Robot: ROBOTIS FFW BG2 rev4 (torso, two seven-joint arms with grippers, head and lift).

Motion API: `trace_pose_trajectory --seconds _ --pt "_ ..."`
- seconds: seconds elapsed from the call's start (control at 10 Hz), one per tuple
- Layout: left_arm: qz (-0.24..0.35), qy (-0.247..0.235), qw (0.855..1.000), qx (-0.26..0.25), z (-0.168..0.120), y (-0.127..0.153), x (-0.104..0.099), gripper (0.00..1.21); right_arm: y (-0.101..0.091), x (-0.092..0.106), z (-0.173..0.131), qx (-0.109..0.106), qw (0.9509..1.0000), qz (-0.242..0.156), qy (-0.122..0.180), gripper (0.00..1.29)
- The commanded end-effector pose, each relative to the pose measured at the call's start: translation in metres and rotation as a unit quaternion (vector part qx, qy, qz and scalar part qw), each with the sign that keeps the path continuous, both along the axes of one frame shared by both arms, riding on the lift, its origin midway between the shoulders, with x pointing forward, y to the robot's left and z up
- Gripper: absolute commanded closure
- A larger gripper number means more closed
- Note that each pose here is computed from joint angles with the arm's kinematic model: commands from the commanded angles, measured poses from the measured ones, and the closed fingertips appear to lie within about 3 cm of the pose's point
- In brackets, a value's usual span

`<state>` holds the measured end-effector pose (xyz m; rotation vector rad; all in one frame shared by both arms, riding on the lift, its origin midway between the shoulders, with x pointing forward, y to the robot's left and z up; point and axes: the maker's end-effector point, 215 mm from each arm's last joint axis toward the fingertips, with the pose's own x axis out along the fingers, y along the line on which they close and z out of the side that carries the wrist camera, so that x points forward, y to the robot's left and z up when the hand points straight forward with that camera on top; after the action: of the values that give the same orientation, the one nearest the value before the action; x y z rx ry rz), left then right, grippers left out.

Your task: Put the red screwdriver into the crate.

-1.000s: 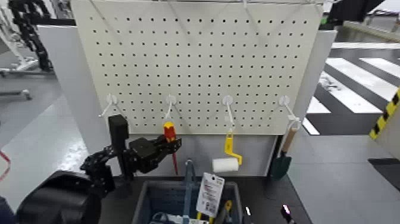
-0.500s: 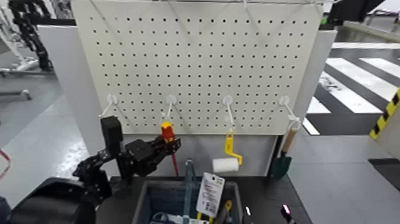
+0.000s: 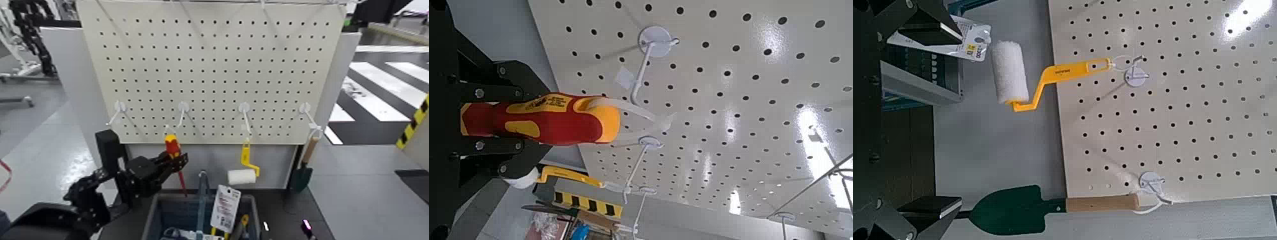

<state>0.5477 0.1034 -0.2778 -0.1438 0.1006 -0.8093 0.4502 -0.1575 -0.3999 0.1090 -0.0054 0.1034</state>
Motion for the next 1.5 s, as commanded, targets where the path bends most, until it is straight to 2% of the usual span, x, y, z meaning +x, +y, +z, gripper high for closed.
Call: trace_pose_trajectory --seconds 0.1,0.6,0.9,1.5 --pt "0.001 0.033 0.999 -0.021 -0.018 0.000 -0.017 1.17 -0.001 0.000 0.001 0.001 1.0000 -0.001 -0.001 0.16" --pt "-0.006 0.104 0.991 -0.079 -0.081 -0.008 -0.038 1.17 0.001 0.000 0.000 0.002 1.0000 0.001 0.000 0.16" --pt "-0.010 0.139 0.984 -0.114 -0.104 -0.013 -0.044 1.17 0.001 0.000 0.001 0.003 1.0000 0.002 -0.001 0.16" --pt "-0.023 0.179 0.975 -0.132 -0.122 -0.026 -0.051 1.15 0.002 0.000 0.001 0.005 1.0000 0.001 -0.001 0.16"
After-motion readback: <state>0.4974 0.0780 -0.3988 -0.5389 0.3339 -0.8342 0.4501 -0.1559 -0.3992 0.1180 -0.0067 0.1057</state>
